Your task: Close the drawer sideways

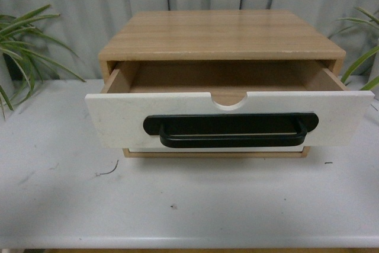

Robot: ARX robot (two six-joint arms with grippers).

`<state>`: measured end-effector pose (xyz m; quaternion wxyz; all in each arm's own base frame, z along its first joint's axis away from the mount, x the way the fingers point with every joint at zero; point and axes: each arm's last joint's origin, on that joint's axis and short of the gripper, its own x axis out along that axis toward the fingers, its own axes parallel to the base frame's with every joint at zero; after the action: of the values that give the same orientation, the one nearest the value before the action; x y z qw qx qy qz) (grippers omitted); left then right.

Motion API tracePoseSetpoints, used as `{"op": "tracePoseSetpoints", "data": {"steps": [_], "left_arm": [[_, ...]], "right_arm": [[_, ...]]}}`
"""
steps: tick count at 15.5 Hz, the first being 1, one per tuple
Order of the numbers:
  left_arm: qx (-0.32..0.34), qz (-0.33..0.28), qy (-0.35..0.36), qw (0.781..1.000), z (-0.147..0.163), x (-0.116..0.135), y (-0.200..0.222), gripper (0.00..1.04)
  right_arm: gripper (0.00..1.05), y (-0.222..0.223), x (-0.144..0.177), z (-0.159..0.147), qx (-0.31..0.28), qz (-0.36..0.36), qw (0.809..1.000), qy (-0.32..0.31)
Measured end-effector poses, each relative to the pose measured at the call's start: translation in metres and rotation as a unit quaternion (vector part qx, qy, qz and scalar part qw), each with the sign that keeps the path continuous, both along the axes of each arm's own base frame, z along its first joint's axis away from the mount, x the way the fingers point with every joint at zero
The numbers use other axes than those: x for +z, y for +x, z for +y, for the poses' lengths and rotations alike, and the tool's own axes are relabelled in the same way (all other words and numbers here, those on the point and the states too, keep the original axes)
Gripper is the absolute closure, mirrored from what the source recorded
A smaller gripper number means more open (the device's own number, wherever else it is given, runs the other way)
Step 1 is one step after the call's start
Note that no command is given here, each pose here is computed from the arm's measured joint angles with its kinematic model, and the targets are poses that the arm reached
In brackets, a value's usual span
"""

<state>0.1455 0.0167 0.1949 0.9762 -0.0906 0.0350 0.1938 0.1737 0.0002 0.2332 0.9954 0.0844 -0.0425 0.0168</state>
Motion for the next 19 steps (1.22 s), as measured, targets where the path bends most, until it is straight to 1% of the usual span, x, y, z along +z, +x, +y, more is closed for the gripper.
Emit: {"op": "tracePoseSetpoints", "data": {"steps": [2,3,4,5,6,7,8,9,10,11,13,14,16,19], "left_arm": [[-0.064,-0.015,0.03,0.997,-0.004,0.025,0.045,0.07],[-0.105,-0.001,0.052,0.993,-0.01,0.035,0.066,0.07],[-0.172,0.047,0.088,0.98,-0.019,0.042,0.091,0.07],[-0.231,0.098,0.13,0.959,-0.028,0.045,0.108,0.07],[-0.278,0.134,0.175,0.935,-0.035,0.05,0.118,0.07],[-0.32,0.162,0.241,0.902,-0.044,0.064,0.123,0.07],[-0.356,0.181,0.31,0.863,-0.051,0.081,0.125,0.07],[-0.369,0.197,0.363,0.832,-0.056,0.092,0.126,0.07],[-0.389,0.215,0.414,0.794,-0.062,0.097,0.127,0.07],[-0.413,0.244,0.463,0.745,-0.071,0.096,0.127,0.07],[-0.442,0.264,0.513,0.686,-0.09,0.087,0.125,0.07],[-0.445,0.262,0.524,0.677,-0.099,0.085,0.129,0.07],[-0.454,0.261,0.53,0.667,-0.111,0.076,0.137,0.07],[-0.449,0.256,0.534,0.669,-0.118,0.067,0.146,0.07]], "right_arm": [[0.06,0.045,0.02,0.019,0.049,-0.016,0.997,-0.058],[0.06,0.063,0.025,0.031,0.079,-0.013,0.992,-0.099],[0.06,0.082,0.03,0.047,0.127,-0.024,0.976,-0.177],[0.06,0.089,0.034,0.052,0.158,-0.033,0.959,-0.233],[0.06,0.094,0.04,0.053,0.171,-0.064,0.931,-0.317],[0.06,0.097,0.044,0.05,0.187,-0.085,0.893,-0.4],[0.06,0.099,0.045,0.047,0.201,-0.097,0.855,-0.467],[0.06,0.101,0.044,0.043,0.216,-0.097,0.82,-0.522],[0.06,0.103,0.044,0.039,0.237,-0.1,0.775,-0.577],[0.06,0.103,0.046,0.037,0.258,-0.099,0.729,-0.626],[0.06,0.107,0.042,0.035,0.294,-0.083,0.673,-0.674],[0.06,0.109,0.037,0.035,0.312,-0.07,0.656,-0.684],[0.06,0.113,0.027,0.035,0.333,-0.044,0.638,-0.693],[0.06,0.116,0.019,0.036,0.35,-0.024,0.627,-0.696]]}}
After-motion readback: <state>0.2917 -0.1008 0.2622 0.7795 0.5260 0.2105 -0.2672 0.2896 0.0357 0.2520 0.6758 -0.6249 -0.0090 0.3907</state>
